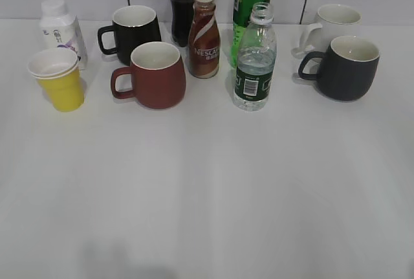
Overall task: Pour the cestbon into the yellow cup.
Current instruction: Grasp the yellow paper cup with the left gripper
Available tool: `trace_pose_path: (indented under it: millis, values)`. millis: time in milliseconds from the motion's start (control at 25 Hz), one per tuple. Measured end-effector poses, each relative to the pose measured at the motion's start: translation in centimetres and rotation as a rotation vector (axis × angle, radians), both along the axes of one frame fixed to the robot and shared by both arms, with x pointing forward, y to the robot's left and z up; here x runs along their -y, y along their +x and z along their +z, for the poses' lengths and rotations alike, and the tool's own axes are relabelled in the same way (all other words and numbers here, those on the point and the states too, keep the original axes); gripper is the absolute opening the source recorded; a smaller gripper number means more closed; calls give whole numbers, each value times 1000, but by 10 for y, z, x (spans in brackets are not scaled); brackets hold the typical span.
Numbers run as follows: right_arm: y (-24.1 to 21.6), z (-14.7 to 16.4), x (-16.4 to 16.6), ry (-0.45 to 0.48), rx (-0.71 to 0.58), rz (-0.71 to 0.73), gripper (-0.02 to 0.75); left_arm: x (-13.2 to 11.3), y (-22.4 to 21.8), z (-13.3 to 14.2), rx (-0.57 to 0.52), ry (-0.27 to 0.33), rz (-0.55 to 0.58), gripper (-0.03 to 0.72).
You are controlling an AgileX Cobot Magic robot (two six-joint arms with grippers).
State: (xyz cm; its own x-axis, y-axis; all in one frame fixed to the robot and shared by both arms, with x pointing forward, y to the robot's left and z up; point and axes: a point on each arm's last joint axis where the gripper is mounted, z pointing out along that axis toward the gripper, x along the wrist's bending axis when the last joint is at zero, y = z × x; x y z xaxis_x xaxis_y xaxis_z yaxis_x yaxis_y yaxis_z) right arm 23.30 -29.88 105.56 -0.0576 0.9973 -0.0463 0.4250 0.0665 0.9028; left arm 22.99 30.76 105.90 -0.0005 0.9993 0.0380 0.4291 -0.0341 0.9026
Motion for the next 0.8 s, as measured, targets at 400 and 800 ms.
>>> trace_pose_path:
  millis: [400,800]
  values:
    - [0,0,0,0,0,0,573,0,0,0,0,0,0,239]
    - [0,1,0,5,3,3,573,1,7,18,134,0,-19,239]
